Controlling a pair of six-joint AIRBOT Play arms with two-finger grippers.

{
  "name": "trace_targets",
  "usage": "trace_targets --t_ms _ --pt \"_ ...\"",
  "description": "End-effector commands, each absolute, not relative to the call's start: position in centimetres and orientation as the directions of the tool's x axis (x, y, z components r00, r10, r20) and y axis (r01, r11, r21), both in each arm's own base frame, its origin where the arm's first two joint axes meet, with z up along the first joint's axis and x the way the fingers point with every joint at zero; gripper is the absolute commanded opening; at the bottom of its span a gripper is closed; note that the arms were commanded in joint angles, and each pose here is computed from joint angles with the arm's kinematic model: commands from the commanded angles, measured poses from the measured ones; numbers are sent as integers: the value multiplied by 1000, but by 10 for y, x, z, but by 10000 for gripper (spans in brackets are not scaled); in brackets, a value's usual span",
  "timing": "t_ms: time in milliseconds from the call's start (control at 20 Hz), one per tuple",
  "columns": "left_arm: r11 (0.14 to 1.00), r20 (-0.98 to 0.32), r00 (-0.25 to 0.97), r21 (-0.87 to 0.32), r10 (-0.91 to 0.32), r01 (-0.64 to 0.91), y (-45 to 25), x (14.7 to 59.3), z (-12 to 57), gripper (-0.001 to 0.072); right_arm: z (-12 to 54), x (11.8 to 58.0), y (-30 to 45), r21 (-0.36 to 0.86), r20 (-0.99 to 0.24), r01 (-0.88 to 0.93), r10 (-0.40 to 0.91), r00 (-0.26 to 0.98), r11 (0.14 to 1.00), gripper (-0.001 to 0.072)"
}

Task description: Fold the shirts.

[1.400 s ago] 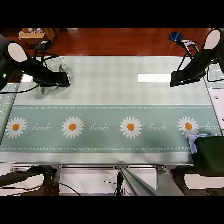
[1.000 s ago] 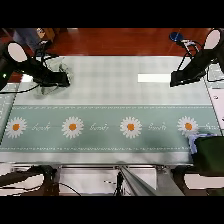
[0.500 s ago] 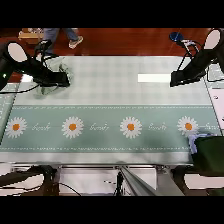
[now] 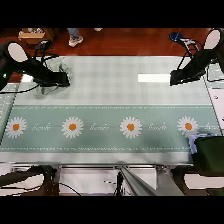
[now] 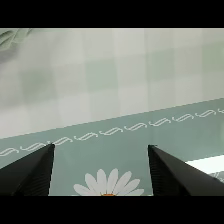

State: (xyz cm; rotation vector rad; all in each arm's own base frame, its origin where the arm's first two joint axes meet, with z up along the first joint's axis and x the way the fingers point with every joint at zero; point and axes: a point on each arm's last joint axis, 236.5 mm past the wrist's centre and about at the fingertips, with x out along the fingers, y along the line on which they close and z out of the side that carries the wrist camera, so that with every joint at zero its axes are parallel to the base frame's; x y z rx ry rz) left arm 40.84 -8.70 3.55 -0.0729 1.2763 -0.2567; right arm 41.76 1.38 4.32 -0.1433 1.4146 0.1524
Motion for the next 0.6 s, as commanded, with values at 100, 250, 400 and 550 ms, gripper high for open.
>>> trace_targets --t_ms 100,250,400,550 --pt "989 -823 552 -71 -133 133 -59 477 64 720 47 435 14 -21 -975 -189 22 221 982 612" --pt "998 -695 717 2 -44 64 -17 521 91 720 47 434 15 -18 -975 -190 25 219 982 612" --pt "1000 -742 670 0 -2 3 15 525 57 720 47 435 15 -19 -974 -192 24 223 981 612" --pt "1000 -805 594 -4 10 -22 28 525 9 720 47 437 14 -23 -972 -191 23 232 981 611"
